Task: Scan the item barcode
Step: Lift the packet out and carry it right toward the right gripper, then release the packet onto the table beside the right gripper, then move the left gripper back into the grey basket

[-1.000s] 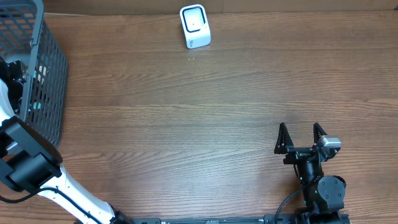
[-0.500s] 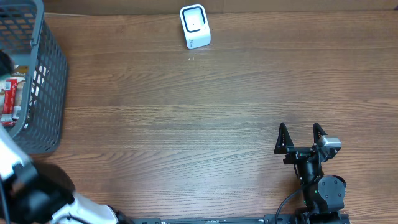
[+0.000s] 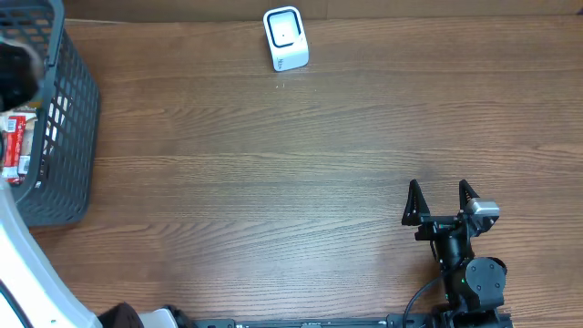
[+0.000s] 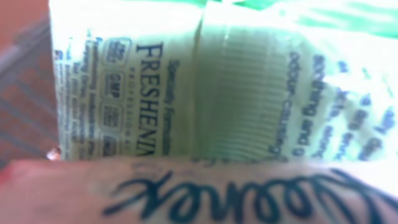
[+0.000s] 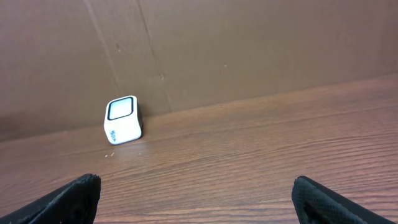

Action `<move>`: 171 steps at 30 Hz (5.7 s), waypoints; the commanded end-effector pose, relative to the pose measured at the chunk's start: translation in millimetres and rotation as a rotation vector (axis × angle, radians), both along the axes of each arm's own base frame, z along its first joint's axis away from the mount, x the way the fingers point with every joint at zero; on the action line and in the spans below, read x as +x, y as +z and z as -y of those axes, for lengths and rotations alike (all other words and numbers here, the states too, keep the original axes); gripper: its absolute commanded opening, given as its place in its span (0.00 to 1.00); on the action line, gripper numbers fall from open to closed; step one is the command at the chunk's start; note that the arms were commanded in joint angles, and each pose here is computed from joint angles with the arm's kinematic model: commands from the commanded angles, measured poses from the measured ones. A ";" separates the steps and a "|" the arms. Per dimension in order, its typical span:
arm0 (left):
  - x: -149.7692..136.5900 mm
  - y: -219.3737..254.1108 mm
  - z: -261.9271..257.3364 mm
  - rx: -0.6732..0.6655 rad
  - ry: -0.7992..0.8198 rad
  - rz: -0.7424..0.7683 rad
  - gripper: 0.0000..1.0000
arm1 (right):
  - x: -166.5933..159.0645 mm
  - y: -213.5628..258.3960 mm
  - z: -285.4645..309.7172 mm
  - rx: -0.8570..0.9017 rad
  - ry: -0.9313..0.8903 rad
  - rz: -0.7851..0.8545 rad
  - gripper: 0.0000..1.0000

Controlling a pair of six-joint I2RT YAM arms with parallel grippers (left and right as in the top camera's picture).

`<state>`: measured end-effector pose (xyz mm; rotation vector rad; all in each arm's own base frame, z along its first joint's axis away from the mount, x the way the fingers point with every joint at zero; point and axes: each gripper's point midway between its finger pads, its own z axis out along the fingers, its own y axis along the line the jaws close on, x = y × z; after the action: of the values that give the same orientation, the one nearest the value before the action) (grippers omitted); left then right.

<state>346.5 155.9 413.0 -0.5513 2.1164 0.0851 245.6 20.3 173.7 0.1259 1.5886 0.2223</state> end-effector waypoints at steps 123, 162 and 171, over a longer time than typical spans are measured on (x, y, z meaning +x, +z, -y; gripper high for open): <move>38.0 -144.9 416.6 -0.056 -0.626 -0.482 1.00 | 0.1 -1.9 1.6 0.001 -0.008 0.003 1.00; 40.7 32.4 100.7 0.328 -0.043 -0.081 1.00 | 0.1 -1.9 1.6 0.001 -0.008 0.003 1.00; 30.9 30.8 46.4 0.278 0.102 -0.087 1.00 | 0.1 -1.9 1.6 0.001 -0.008 0.003 1.00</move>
<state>382.2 96.0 439.0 -0.4580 2.1328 0.4453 245.1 20.2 175.2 0.1290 1.5820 0.2264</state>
